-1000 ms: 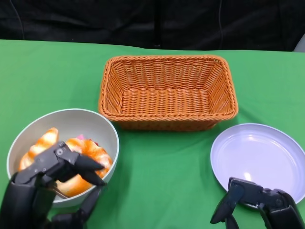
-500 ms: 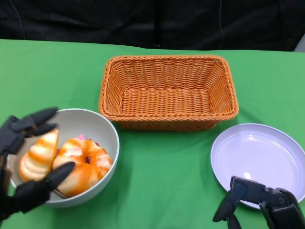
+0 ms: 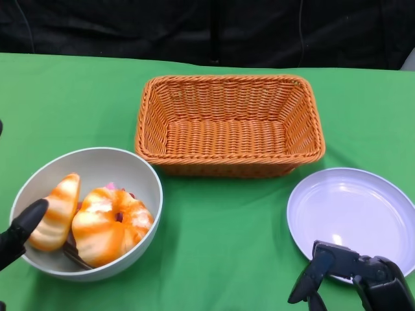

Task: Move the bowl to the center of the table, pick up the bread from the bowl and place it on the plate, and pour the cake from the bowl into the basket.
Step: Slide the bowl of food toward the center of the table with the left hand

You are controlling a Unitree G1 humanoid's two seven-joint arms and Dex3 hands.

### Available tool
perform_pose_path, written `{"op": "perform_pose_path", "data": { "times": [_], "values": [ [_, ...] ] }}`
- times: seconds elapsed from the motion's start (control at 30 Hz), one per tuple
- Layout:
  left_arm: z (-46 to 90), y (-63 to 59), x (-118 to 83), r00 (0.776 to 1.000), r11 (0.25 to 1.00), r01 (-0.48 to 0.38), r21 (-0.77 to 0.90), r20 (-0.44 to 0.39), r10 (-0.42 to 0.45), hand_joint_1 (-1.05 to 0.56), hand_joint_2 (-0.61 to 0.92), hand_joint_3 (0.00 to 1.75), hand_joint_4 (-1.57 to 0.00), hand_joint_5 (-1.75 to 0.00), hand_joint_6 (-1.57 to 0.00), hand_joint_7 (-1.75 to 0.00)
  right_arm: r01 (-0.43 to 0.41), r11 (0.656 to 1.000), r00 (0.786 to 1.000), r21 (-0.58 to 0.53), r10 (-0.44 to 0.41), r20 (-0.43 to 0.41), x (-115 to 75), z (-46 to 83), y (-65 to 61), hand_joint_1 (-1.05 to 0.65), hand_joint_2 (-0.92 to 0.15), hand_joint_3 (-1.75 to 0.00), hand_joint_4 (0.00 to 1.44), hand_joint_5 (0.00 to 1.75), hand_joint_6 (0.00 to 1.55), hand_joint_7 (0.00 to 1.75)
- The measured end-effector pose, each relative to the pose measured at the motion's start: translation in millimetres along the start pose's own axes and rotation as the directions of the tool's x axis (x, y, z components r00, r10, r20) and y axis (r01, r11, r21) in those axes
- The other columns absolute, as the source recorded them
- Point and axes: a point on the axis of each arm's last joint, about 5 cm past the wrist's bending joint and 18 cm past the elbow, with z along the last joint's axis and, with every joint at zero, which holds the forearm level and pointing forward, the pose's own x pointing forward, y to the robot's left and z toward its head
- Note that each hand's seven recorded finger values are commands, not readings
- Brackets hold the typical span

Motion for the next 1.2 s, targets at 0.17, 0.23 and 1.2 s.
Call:
{"op": "perform_pose_path", "data": {
  "times": [0.17,0.23,1.2],
  "values": [
    [-4.2,2.3,3.4,0.995,1.0,0.01,-0.017,-0.102,-0.011,-0.61,0.92,0.45,-0.01,-0.22,-0.09,-0.14,0.0,1.0,1.0,-0.002,0.0,0.001,0.0,0.2,0.0,-0.17,-0.18,-1.68,0.83,1.61,0.85,1.27],
    [-6.8,3.1,5.3,0.985,0.999,0.03,-0.045,-0.167,-0.037,-0.61,0.92,0.46,0.0,-0.26,-0.1,-0.13,0.001,1.0,1.0,-0.003,-0.001,0.001,-0.1,0.2,-0.2,-0.17,-0.19,-1.68,0.82,1.62,0.85,1.27],
    [-37.9,4.8,45.1,0.669,0.613,-0.132,-0.779,-0.526,-0.525,-0.67,0.92,0.36,-0.03,-0.02,-0.05,-0.02,0.004,1.0,1.0,0.001,-0.004,0.007,-1.1,2.9,-0.6,-0.15,-0.2,-1.67,0.81,1.63,0.84,1.3]
  ]
}}
